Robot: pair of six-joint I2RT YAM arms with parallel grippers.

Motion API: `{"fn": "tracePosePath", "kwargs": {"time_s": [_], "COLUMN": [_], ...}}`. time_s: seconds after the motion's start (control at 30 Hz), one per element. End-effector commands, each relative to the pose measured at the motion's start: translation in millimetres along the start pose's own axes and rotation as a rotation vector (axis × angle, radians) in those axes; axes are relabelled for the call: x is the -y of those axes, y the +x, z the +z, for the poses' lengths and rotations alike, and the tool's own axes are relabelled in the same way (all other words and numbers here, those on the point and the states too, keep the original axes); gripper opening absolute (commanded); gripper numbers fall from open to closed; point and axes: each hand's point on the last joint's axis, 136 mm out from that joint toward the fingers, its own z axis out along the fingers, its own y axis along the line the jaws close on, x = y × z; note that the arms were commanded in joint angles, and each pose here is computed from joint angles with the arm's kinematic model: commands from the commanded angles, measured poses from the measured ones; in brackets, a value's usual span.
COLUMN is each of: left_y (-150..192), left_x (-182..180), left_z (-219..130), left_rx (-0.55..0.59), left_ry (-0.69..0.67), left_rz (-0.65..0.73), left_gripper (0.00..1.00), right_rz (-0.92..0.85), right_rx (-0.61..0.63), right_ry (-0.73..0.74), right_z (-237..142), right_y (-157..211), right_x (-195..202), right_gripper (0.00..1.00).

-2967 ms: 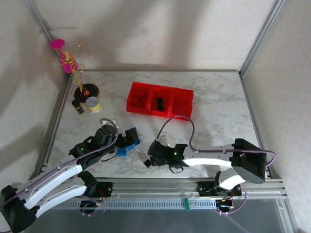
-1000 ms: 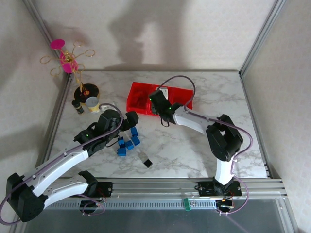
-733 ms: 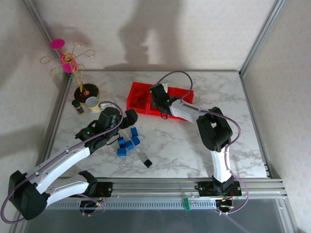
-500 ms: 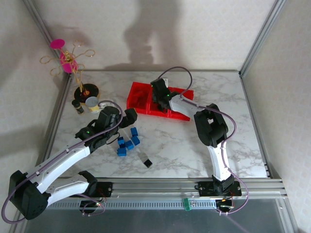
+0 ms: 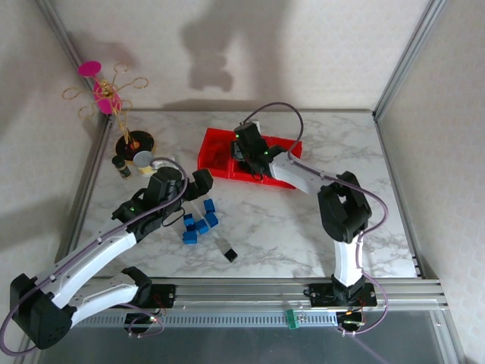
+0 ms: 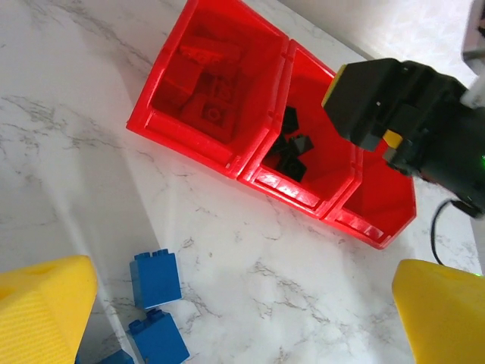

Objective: Sort the legos into containers by color
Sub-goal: Place the lego in the container, then pick up the lego from the bottom-center of the table.

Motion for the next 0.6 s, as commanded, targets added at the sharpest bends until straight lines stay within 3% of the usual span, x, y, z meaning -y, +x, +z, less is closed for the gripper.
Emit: {"fn": "tracePosePath", "kwargs": {"time_s": [0.0,0.57], "left_y": [6,50], "left_x": [-6,-43], "left_z": [-9,-25], "left_rx": [-0.031,-0.143], "left_ry": [0.001,-0.030], "left_rz": [0.012,-0.023], "left_gripper": [1.00,1.00], "right_rz": [-0.022,-0.160], "right_rx": [-0.009,-0.279], "right_ry": [-0.057,-0.204], "right_z": [-33,-123], "right_y": [11,180], "right_x": [-17,-58], "right_gripper": [0.68,0.78]}}
